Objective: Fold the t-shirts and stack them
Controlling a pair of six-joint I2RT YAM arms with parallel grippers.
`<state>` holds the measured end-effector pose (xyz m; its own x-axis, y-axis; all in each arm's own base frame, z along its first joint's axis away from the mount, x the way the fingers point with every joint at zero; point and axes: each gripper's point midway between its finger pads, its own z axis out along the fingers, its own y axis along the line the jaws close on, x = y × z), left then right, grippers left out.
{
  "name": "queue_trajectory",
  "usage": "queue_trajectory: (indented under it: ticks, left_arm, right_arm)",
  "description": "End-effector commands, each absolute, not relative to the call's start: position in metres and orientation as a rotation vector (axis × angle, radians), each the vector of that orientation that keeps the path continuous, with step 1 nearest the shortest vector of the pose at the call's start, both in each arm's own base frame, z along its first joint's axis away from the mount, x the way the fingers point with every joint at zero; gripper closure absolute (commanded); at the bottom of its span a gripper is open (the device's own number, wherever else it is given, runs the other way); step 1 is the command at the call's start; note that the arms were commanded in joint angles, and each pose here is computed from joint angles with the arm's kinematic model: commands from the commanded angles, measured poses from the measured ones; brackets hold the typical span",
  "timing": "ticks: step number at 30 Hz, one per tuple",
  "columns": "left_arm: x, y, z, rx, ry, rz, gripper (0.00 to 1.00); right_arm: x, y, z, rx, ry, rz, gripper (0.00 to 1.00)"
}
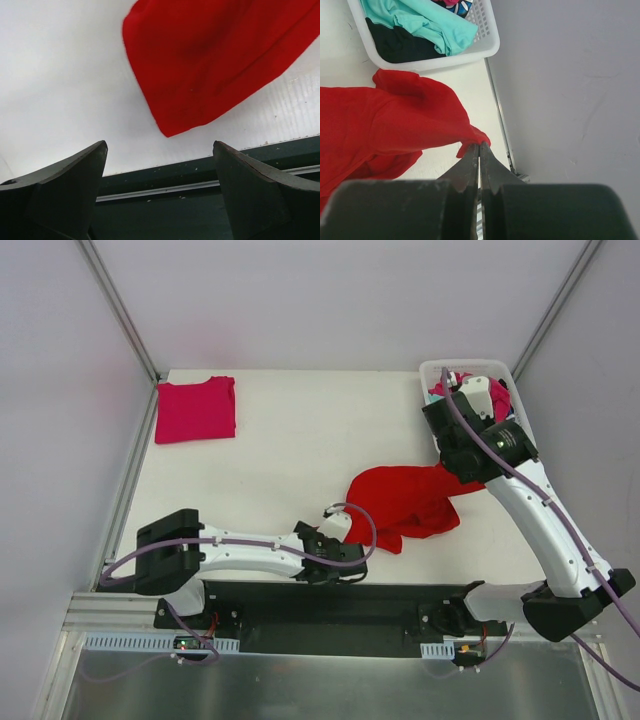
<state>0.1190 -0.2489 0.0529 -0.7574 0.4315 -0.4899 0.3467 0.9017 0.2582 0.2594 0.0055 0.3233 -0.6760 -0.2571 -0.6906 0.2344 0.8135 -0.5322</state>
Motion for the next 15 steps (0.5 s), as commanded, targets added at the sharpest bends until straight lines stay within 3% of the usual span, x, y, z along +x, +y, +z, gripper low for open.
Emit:
queue_trajectory:
  ticks: [1,15]
  left_arm:
    - [0.112,-0.271,0.037,0.593,2.520,0.140,0.15]
    - [0.113,-0.278,0.027,0.616,2.514,0.140,0.27]
  right_arm:
    - [0.253,0.003,0.333,0.000,2.156,-0.754,0.99]
    - [0.249,0.004,0.333,-0.020,2.155,-0.741,0.99]
